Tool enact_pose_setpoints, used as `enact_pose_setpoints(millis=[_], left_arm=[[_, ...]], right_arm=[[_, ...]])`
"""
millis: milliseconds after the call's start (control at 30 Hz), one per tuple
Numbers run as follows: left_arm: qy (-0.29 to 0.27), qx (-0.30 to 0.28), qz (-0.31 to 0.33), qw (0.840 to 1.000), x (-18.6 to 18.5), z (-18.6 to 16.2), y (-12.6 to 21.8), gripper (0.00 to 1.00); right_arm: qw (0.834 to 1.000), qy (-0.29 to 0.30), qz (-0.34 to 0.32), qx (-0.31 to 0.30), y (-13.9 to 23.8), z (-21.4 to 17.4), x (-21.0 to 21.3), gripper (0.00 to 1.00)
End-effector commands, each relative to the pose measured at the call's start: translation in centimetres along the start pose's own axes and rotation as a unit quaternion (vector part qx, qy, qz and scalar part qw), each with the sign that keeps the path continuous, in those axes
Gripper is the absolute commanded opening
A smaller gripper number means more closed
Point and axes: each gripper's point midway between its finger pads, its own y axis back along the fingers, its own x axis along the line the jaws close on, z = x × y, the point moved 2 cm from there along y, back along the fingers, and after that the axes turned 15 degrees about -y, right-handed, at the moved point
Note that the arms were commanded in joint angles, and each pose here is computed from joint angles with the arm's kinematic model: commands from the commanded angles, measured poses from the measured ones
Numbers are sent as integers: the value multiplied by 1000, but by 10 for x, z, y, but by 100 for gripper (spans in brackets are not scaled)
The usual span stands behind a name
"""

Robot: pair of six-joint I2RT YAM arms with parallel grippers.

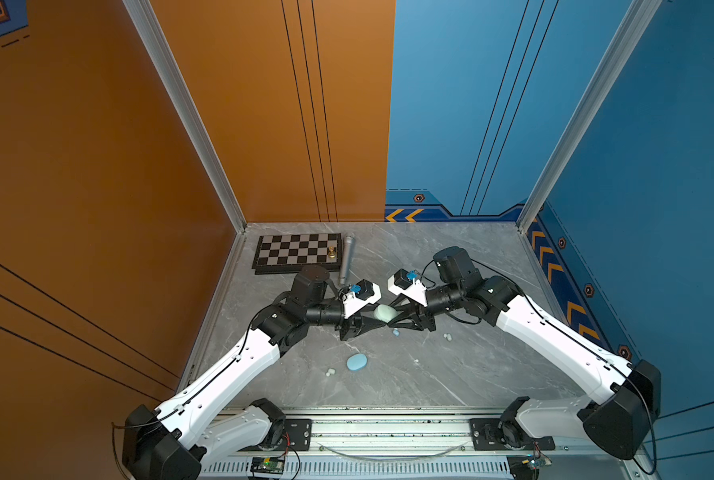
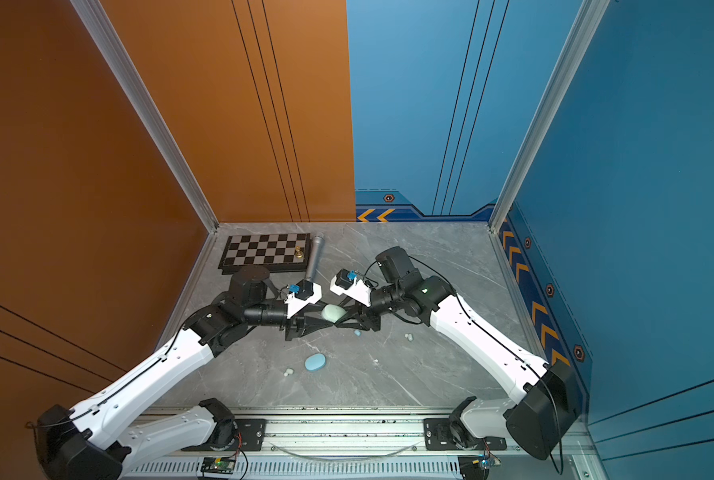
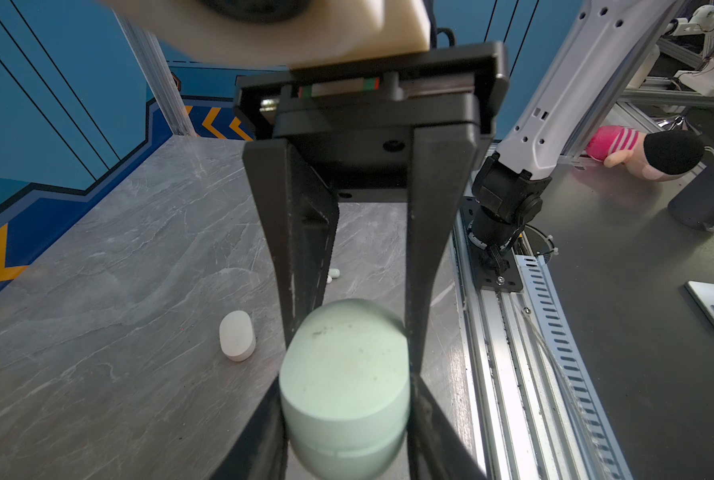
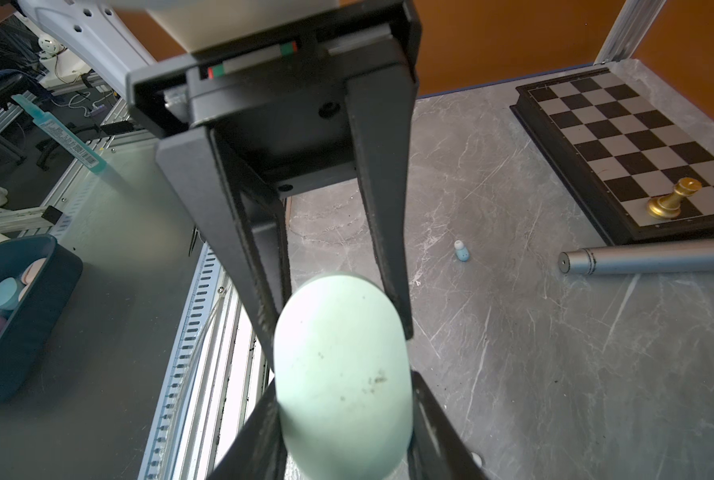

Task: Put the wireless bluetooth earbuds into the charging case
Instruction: 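Grip the green case with both grippers, left holding its base, then pull the green case lid open with the right gripper while the left holds the base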

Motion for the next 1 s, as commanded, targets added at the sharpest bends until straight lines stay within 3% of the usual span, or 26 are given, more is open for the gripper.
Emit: enact_pose_setpoints(millis=[0, 300, 600, 967], left_arm=[[-2, 11, -18, 1000, -7, -4, 2, 1], [-2, 13, -22, 1000, -9, -4, 3, 0], [2, 13, -24, 1000, -11, -5, 4, 0], [4, 15, -19, 1000, -7, -3, 4, 0]], right_arm=[[999, -10, -18, -38, 15, 19, 0, 32], [997, -33, -44, -57, 20, 21, -10, 47], [993, -44, -65, -88, 27, 27, -15, 54], [991, -28, -100, -83, 25, 20, -26, 47]])
